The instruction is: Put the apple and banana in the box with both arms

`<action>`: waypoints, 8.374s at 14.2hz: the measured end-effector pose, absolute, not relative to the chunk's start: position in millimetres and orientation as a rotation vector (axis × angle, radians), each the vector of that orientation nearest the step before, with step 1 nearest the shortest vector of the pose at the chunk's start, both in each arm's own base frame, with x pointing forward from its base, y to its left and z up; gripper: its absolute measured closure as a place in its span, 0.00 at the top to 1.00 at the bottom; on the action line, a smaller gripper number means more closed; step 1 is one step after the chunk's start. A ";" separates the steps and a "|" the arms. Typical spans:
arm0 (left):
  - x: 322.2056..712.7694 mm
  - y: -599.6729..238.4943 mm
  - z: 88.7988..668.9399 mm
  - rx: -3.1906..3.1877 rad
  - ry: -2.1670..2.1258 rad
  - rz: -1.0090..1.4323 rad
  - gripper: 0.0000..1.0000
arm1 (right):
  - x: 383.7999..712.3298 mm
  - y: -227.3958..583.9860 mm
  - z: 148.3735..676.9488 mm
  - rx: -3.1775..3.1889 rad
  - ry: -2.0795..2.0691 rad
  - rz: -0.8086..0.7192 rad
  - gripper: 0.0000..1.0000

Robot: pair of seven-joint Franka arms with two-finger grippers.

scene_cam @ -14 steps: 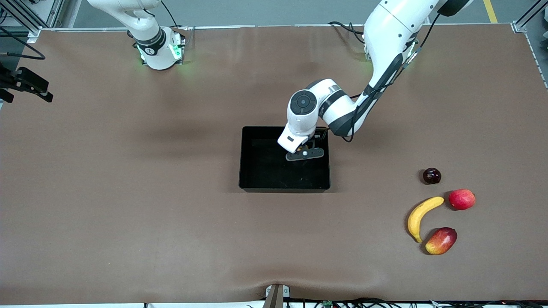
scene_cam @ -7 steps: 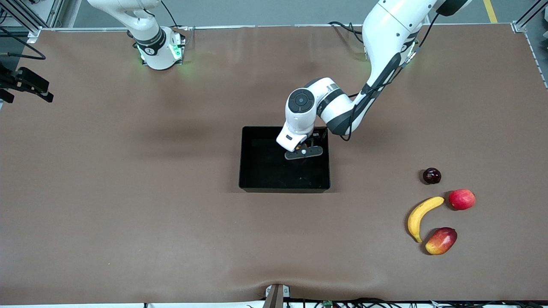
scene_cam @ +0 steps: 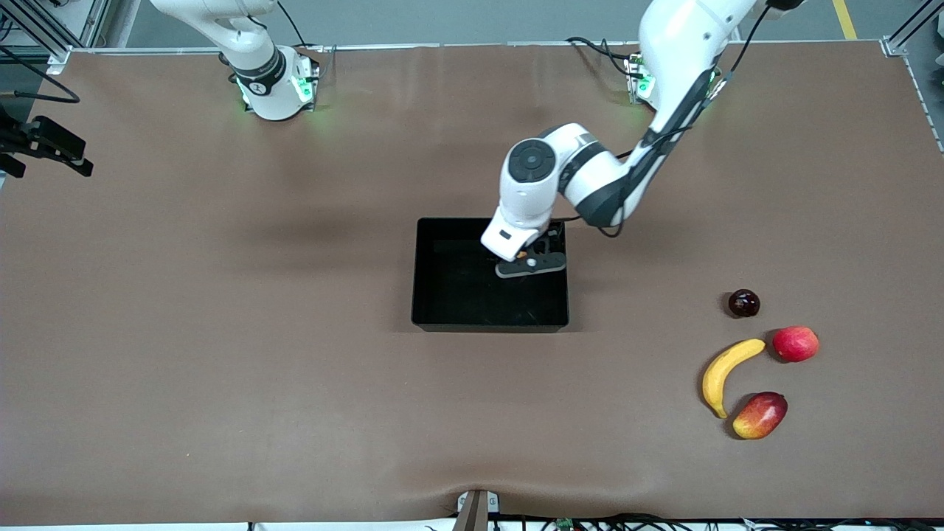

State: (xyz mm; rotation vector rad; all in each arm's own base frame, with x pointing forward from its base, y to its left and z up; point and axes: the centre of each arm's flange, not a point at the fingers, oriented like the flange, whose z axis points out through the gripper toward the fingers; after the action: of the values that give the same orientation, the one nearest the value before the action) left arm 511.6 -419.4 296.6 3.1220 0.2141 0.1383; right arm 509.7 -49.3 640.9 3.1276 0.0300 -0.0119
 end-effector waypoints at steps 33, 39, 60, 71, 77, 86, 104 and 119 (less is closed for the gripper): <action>703.7 -4.9 202.8 2.958 -1.051 0.177 0.74 | 508.9 -50.7 639.1 3.129 0.026 -0.031 1.00; 707.9 -17.7 208.7 2.958 -1.118 0.194 0.34 | 508.1 -50.6 638.4 3.130 0.026 -0.043 1.00; 587.7 -426.7 351.2 3.076 -0.389 0.138 0.34 | 505.8 -54.6 636.6 3.135 0.012 -0.071 1.00; 522.3 -527.6 307.6 3.019 -0.192 0.193 0.34 | 505.0 -60.1 636.1 3.137 -0.004 -0.076 1.00; 502.0 -551.6 274.2 3.021 -0.171 0.201 0.34 | 504.9 -60.3 635.9 3.140 -0.006 -0.077 1.00; 498.3 -555.0 220.0 3.039 -0.194 0.218 0.34 | 504.8 -60.7 635.8 3.141 -0.007 -0.078 1.00; 570.9 -474.5 394.9 3.081 0.077 0.388 1.00 | 503.3 -65.8 630.9 3.161 -0.028 -0.113 1.00; 619.3 -229.0 551.5 3.190 0.499 0.220 1.00 | 518.1 -73.8 608.4 3.211 -0.068 -0.169 1.00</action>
State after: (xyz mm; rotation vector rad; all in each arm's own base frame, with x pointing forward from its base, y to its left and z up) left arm 619.3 -229.0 551.5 3.1898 0.4993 0.2204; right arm 518.1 -73.8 608.4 3.2108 -0.0679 -0.1687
